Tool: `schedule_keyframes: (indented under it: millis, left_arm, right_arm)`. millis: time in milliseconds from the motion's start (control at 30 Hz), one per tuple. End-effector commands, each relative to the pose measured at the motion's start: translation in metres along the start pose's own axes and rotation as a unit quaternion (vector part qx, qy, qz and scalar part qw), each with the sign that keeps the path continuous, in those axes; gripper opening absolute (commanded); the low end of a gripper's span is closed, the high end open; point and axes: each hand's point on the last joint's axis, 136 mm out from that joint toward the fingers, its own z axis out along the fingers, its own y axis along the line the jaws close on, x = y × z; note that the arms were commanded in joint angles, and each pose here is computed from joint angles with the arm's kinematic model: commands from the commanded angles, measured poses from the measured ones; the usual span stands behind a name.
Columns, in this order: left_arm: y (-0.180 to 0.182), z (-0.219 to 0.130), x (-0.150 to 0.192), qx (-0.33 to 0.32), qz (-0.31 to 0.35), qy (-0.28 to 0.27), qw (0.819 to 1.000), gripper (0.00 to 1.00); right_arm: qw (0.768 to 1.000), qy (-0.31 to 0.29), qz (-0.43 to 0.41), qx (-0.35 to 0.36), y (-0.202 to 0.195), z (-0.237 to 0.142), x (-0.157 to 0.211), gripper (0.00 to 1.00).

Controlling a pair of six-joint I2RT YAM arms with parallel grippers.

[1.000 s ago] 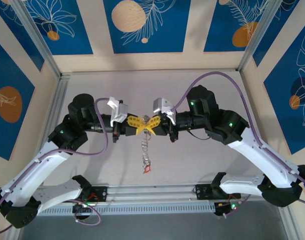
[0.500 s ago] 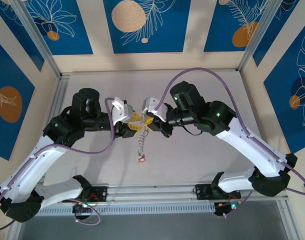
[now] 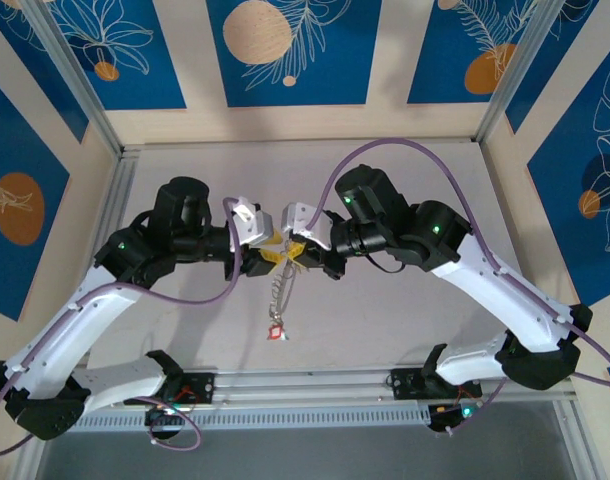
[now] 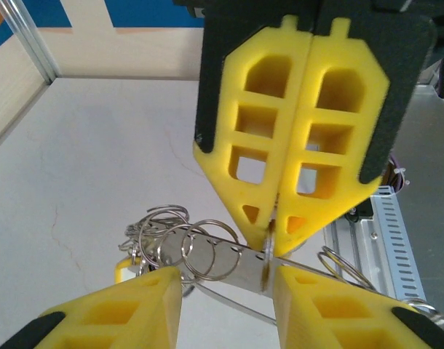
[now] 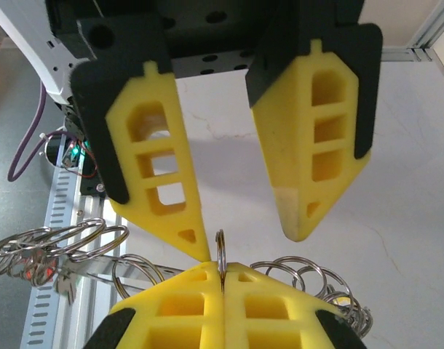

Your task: Put the keys on the keyring

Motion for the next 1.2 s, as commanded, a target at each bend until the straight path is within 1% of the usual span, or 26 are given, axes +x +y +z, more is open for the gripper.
schedule_keyframes:
  millis: [0, 67, 100, 133, 167, 300, 400, 533, 600, 767, 900, 933, 1000, 1167]
  left_arm:
    - [-0.005, 0.004, 0.003, 0.017, 0.006, 0.003, 1.000, 0.36]
    - [-0.005, 0.007, 0.004, 0.021, 0.005, 0.005, 1.000, 0.30]
    - [-0.005, 0.008, 0.005, 0.023, 0.005, 0.005, 1.000, 0.25]
    - [-0.006, 0.008, 0.004, 0.026, 0.006, 0.003, 1.000, 0.16]
    - [-0.008, 0.008, 0.003, 0.031, 0.006, -0.001, 0.999, 0.00]
    - [-0.016, 0.007, -0.005, 0.052, 0.007, -0.024, 0.998, 0.00]
    - [-0.018, 0.001, -0.011, 0.044, 0.014, -0.048, 0.998, 0.00]
    - [-0.020, -0.004, -0.018, 0.046, 0.011, -0.071, 0.996, 0.00]
    - [-0.020, -0.006, -0.020, 0.045, 0.012, -0.079, 0.996, 0.00]
    - [-0.021, -0.010, -0.027, 0.045, 0.015, -0.096, 0.994, 0.00]
    - [-0.023, -0.012, -0.028, 0.046, 0.015, -0.100, 0.994, 0.00]
    - [-0.023, -0.012, -0.028, 0.046, 0.016, -0.101, 0.994, 0.00]
    - [-0.025, -0.013, -0.029, 0.048, 0.018, -0.104, 0.993, 0.00]
    - [-0.027, -0.014, -0.029, 0.054, 0.017, -0.104, 0.993, 0.00]
  right_arm:
    - [0.999, -0.032, -0.020, -0.008, 0.004, -0.008, -0.020, 0.00]
    - [0.999, -0.037, -0.021, -0.010, 0.005, -0.009, -0.022, 0.00]
    - [0.999, -0.040, -0.022, -0.012, 0.006, -0.008, -0.023, 0.00]
    - [0.999, -0.041, -0.022, -0.012, 0.006, -0.008, -0.023, 0.00]
    - [0.999, -0.041, -0.022, -0.012, 0.005, -0.008, -0.023, 0.00]
    - [0.999, -0.035, -0.012, -0.015, 0.003, -0.005, -0.021, 0.00]
    - [0.999, -0.037, 0.004, -0.013, 0.001, -0.006, -0.018, 0.15]
    - [0.998, -0.048, 0.034, -0.012, 0.000, -0.010, -0.012, 0.28]
    - [0.996, -0.061, 0.055, -0.021, 0.002, -0.014, -0.011, 0.31]
    - [0.992, -0.068, 0.097, -0.033, 0.005, -0.018, -0.002, 0.31]
    - [0.988, -0.087, 0.120, -0.052, 0.011, -0.023, 0.000, 0.31]
    - [0.987, -0.091, 0.122, -0.059, 0.013, -0.024, 0.000, 0.29]
    - [0.986, -0.097, 0.124, -0.062, 0.014, -0.025, -0.002, 0.23]
    - [0.985, -0.102, 0.124, -0.068, 0.013, -0.023, -0.003, 0.15]
